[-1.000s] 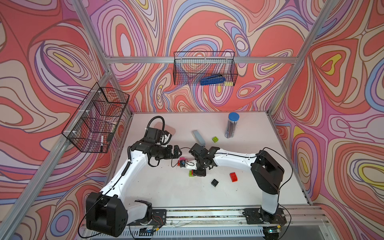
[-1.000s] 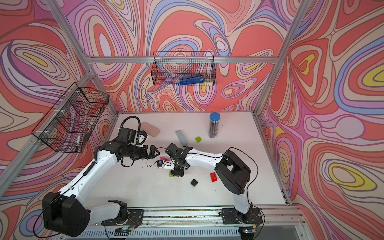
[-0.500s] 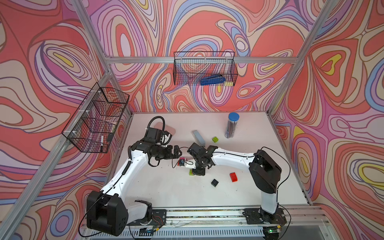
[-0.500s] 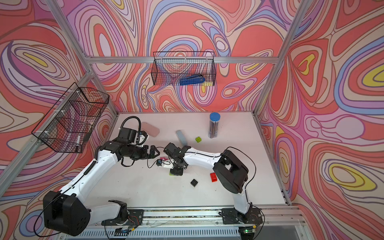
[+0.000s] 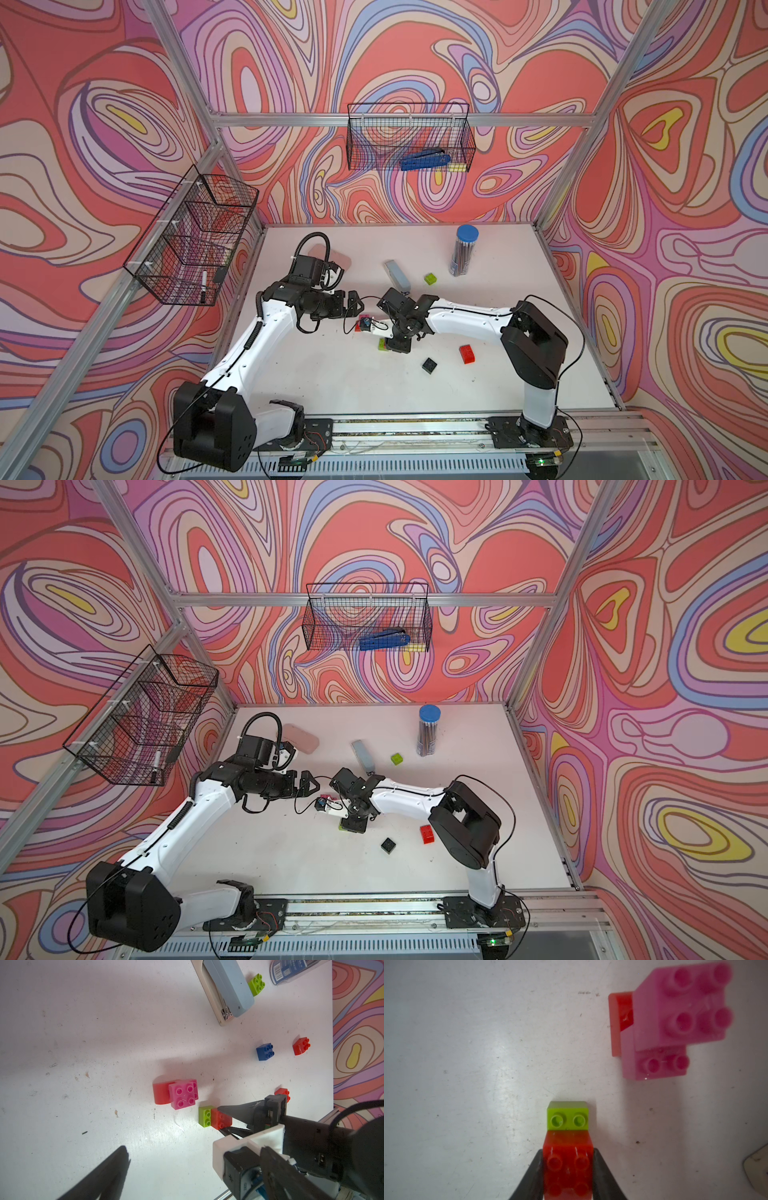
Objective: Assemble the letter s with lego
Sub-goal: Assemble the lego brick with the lego brick.
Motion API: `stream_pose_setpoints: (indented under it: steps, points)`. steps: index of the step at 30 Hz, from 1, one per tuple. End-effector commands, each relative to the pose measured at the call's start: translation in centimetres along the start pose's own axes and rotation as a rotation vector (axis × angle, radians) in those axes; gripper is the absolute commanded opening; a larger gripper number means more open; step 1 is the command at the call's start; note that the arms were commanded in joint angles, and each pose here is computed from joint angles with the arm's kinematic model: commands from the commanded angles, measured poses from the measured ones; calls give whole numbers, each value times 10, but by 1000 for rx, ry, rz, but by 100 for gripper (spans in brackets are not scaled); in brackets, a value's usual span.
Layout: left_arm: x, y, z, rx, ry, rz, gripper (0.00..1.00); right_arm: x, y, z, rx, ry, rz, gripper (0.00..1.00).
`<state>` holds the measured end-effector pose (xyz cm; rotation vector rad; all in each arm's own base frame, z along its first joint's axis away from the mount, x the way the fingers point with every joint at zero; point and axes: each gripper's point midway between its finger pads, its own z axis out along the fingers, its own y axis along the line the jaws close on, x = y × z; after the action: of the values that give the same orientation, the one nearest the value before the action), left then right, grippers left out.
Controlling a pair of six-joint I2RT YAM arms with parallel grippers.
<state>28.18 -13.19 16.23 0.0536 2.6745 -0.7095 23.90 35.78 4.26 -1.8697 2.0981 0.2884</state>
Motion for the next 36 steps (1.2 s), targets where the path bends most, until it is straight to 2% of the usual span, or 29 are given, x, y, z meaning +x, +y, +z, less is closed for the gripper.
stream_pose_setpoints:
  steps: [1, 10, 14, 18, 26, 32, 36]
  points:
    - [1, -1, 0, 15, 12, 7, 100, 39, 14, 24, -40, 140, 19, 17]
    - [2, -8, -7, 44, -11, 43, 100, 18, 13, 5, -63, 58, -85, 21]
    - [7, -13, -12, 62, -19, 81, 98, 10, 9, -7, -62, 0, -121, 29]
    - [12, -14, -13, 59, -26, 118, 97, 10, 10, -9, -69, 8, -137, 35]
    - [21, -15, -11, 36, -5, 178, 96, -3, -4, -23, 11, -60, -123, 46]
    - [28, -21, -11, 28, 3, 261, 96, -1, -10, -50, 58, -162, -37, 51]
    - [38, -33, -10, 41, 13, 388, 94, 11, -12, -66, 99, -240, 52, 53]
